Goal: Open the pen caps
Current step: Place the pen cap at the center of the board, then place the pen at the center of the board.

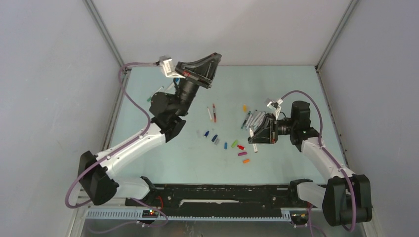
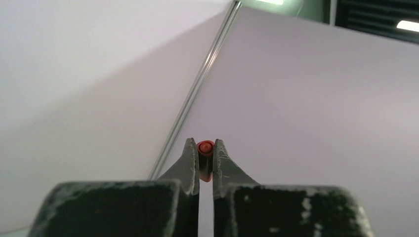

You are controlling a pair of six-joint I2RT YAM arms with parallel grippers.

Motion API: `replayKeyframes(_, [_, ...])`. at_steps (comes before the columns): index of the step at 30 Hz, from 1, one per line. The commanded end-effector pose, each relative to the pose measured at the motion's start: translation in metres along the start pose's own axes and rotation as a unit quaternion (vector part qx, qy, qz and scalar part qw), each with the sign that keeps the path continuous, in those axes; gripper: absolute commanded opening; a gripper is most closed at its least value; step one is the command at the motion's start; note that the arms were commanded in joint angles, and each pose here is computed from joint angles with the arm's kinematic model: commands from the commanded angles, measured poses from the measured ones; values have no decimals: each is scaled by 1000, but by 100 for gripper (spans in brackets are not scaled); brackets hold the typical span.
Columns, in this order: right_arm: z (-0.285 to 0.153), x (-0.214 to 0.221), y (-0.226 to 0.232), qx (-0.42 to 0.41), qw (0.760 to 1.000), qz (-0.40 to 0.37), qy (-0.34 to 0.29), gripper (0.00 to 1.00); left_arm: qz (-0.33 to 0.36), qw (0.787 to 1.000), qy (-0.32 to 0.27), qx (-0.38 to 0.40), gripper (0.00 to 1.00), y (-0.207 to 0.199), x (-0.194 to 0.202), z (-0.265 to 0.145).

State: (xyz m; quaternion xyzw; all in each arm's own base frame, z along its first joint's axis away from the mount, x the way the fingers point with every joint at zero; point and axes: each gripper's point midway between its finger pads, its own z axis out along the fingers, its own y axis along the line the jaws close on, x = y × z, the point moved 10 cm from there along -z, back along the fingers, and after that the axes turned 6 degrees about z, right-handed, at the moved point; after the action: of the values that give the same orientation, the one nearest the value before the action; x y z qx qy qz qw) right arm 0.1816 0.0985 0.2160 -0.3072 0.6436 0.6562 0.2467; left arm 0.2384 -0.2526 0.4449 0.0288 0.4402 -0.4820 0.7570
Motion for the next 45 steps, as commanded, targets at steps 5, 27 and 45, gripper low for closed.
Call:
replayKeyframes(5, [-28, -8, -27, 234, 968, 7, -87, 0, 5, 996, 83, -27, 0, 25, 12, -49])
replayKeyframes(27, [-107, 17, -113, 515, 779, 275, -227, 3, -56, 837, 514, -179, 0, 85, 152, -197])
replayKeyframes(45, [-116, 26, -137, 529, 761, 325, -190, 15, 1, 718, 696, 33, 1, -28, 258, -175])
